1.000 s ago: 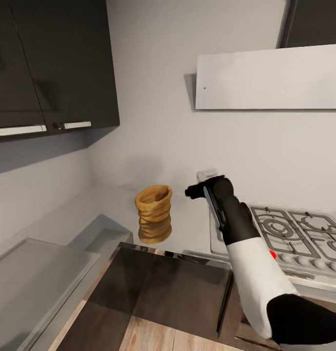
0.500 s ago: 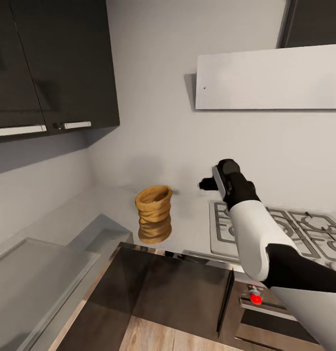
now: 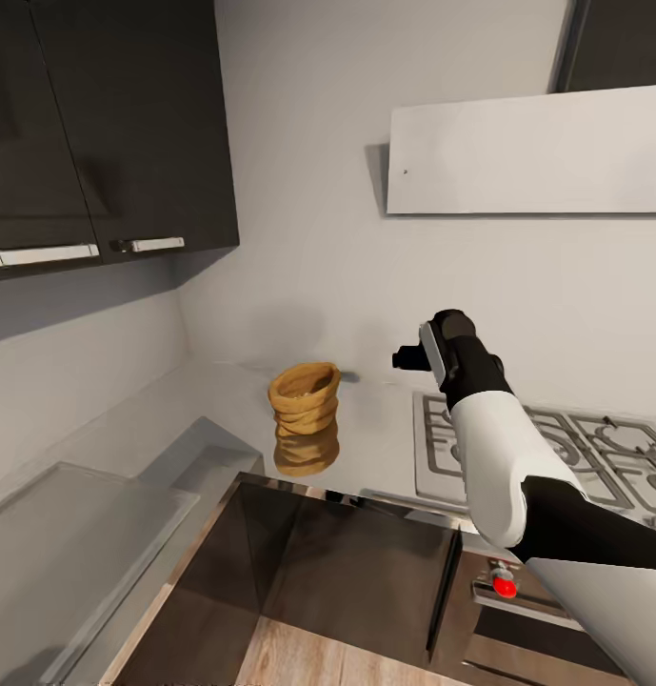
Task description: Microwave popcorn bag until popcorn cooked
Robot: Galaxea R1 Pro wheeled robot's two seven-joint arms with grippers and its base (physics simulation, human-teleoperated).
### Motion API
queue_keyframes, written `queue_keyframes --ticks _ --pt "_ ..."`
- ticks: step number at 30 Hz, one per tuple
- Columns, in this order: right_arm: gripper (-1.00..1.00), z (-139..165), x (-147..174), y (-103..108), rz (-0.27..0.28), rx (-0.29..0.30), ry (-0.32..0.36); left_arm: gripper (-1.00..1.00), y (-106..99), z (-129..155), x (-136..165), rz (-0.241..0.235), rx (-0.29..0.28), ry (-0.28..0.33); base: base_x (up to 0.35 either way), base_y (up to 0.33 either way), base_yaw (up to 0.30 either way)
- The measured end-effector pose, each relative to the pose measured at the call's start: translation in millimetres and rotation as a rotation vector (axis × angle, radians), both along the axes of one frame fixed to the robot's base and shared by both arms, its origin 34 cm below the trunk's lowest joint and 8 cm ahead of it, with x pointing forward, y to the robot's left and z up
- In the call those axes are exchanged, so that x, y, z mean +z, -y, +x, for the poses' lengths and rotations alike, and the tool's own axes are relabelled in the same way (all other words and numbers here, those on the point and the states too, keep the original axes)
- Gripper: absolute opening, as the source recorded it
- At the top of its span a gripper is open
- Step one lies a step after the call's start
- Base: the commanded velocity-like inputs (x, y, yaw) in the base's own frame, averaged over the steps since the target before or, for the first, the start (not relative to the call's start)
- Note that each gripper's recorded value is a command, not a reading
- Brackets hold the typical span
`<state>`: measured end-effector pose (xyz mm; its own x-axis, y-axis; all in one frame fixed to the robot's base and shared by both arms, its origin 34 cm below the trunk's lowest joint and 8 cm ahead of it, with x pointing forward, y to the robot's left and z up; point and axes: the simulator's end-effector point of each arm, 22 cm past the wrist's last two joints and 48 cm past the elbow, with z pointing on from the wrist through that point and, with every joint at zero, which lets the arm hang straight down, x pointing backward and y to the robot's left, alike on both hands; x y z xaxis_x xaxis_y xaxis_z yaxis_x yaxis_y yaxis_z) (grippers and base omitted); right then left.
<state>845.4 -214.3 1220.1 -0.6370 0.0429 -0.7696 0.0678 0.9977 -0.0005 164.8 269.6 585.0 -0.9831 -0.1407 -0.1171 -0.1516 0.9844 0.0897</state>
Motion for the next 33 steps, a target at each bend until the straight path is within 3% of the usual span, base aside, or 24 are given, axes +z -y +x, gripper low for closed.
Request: queue_keyframes --ticks 14,20,26,33 --pt "1.00 -0.1 -0.5 0.4 -0.002 -0.001 -0.001 1.00 0.2 -0.3 0.0 0.000 -0.001 0.000 0.000 0.000 0.275" --pt "1.00 -0.1 -0.4 0.6 -0.002 -0.002 -0.001 1.00 14.6 -0.5 -0.2 -0.018 -0.003 0.000 0.000 0.000 0.280" --pt "1.00 -0.1 -0.4 0.6 -0.002 -0.002 -0.001 1.00 15.8 -1.0 -0.3 -0.020 -0.004 -0.002 0.000 0.000 0.271" --pt "1.00 -0.1 0.1 0.7 -0.001 -0.002 0.000 1.00 16.3 -1.2 -0.3 -0.020 -0.004 -0.002 0.000 0.000 0.039"
